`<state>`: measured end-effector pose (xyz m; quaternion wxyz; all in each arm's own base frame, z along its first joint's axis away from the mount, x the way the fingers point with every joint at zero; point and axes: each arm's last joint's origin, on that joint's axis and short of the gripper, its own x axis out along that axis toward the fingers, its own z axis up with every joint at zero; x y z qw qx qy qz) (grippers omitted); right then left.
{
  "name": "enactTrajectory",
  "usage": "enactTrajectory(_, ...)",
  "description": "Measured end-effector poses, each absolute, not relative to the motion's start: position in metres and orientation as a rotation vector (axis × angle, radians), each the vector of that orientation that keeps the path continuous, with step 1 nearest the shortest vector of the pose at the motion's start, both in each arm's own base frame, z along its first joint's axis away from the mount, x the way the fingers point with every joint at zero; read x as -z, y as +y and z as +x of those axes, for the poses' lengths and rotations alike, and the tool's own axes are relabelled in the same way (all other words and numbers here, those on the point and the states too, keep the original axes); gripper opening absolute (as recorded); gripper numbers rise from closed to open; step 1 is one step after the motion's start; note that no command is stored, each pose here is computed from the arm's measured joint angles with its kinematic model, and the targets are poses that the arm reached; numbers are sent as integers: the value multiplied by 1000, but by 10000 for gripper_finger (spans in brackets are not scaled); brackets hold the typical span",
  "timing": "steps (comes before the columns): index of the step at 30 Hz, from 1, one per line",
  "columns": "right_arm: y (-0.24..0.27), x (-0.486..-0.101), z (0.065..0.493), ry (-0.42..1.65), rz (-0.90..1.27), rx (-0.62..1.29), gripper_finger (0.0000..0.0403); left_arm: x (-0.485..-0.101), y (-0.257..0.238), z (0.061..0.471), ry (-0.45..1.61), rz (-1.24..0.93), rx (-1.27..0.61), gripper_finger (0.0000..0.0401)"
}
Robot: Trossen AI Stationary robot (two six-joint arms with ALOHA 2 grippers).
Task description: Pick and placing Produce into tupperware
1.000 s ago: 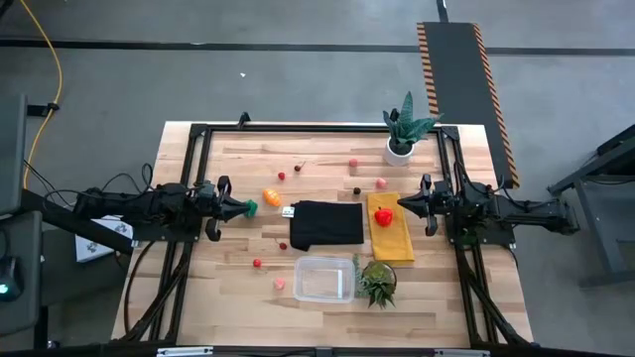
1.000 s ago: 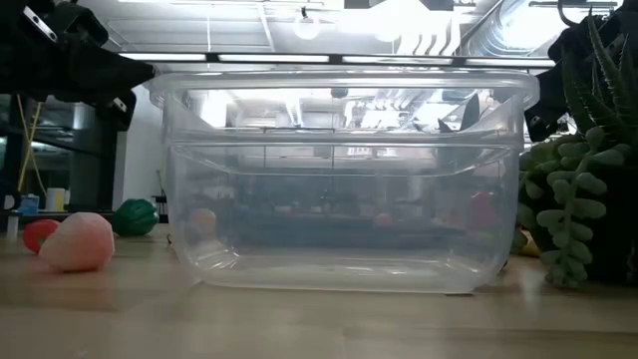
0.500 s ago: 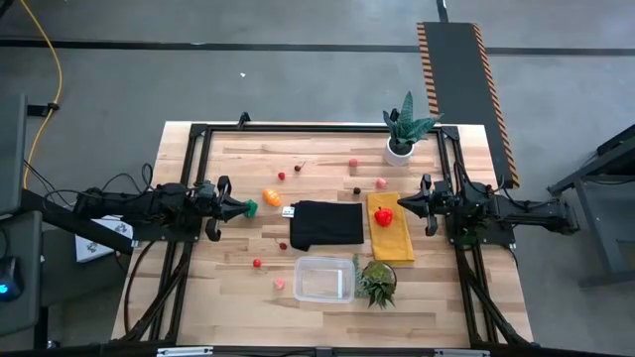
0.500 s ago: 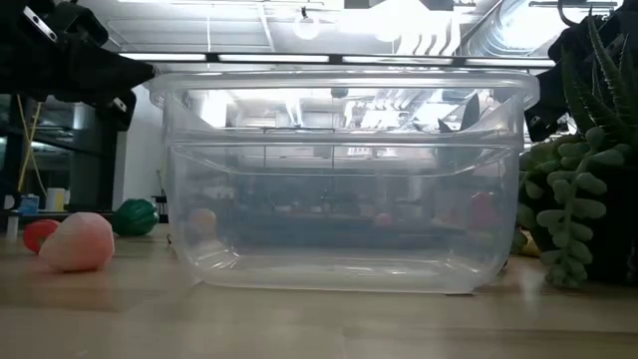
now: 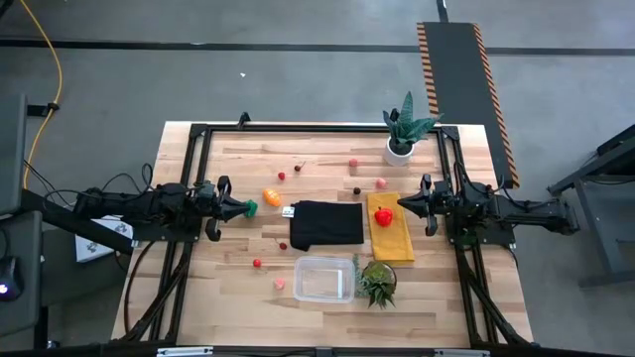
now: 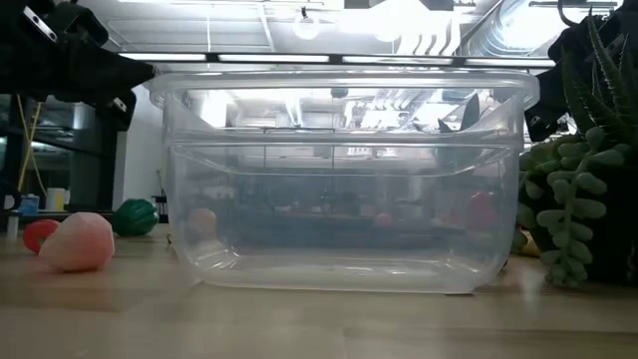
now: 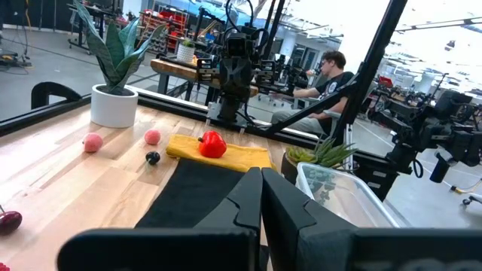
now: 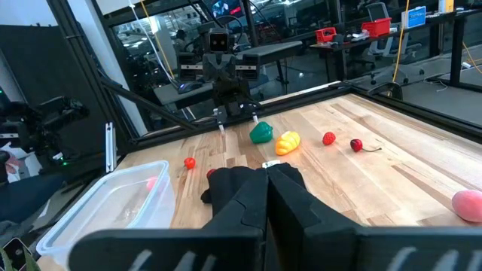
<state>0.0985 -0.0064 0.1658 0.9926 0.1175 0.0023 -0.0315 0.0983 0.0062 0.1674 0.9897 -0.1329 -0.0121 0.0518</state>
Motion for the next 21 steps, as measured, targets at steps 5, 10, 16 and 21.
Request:
enactTrajectory(5, -6, -166, 98, 5, 236, 64, 0, -167, 6, 98, -24, -267, -104, 1)
enactTrajectory(10, -6, -166, 98, 4, 236, 63, 0, -167, 6, 98, -25, -267, -104, 1)
enactTrajectory(16, -7, -166, 98, 3, 230, 73, 0, -167, 6, 98, -24, -267, -104, 1)
enactTrajectory(21, -8, -166, 98, -4, 204, 104, 0, -168, 6, 98, -31, -345, -103, 1)
